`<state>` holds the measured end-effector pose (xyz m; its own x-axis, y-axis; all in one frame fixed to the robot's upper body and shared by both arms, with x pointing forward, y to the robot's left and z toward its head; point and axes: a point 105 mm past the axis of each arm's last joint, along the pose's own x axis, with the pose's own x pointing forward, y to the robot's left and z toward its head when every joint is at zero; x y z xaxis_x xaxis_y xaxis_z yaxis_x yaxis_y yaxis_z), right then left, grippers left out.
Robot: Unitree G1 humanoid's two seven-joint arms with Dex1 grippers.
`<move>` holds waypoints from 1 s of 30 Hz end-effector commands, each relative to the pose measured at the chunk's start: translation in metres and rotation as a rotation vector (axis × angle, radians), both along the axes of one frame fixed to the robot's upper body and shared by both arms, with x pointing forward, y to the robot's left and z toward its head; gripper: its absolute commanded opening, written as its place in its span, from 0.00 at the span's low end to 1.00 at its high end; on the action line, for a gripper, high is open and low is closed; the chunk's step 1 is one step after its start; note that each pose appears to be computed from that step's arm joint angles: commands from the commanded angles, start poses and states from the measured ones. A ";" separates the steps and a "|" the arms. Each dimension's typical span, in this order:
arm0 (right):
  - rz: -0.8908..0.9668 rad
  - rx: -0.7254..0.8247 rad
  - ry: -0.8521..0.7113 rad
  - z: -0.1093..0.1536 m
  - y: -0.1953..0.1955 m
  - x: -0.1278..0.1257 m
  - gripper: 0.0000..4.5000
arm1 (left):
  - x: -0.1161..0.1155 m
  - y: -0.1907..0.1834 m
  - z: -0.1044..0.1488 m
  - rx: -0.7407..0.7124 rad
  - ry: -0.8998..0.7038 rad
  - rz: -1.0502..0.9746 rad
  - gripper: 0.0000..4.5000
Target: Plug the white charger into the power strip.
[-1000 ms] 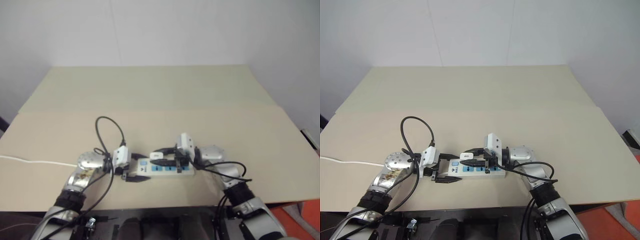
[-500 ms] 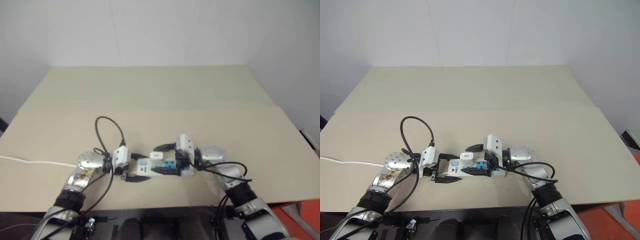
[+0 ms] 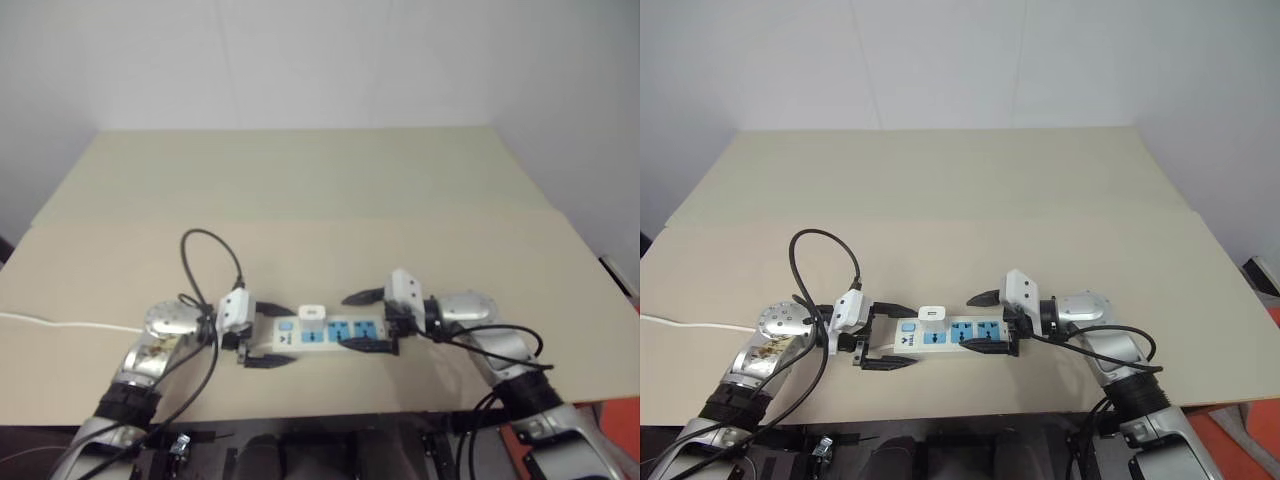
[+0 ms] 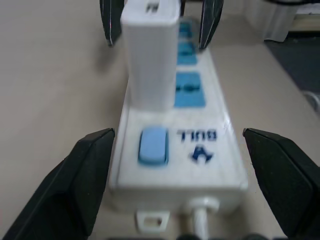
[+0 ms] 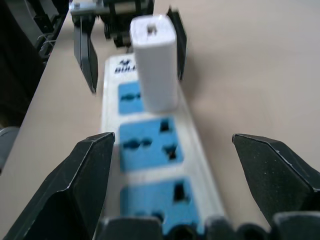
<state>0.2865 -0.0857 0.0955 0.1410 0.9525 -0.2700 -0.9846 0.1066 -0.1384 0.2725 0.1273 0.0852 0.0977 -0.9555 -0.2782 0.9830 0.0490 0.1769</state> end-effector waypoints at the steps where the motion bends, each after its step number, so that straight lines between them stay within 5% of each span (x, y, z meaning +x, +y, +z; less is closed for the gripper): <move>1: 0.001 0.049 -0.070 0.027 -0.005 0.000 1.00 | -0.002 0.003 0.021 -0.037 -0.063 0.003 1.00; 11: -0.121 0.005 -0.180 0.075 -0.069 -0.010 1.00 | -0.023 0.048 0.077 -0.020 -0.127 0.090 1.00; 18: -0.272 -0.081 -0.178 0.082 -0.110 -0.016 1.00 | -0.031 0.080 0.082 0.026 -0.113 0.234 1.00; 30: -0.285 -0.096 -0.163 0.081 -0.112 -0.020 1.00 | -0.032 0.076 0.083 -0.002 -0.100 0.263 1.00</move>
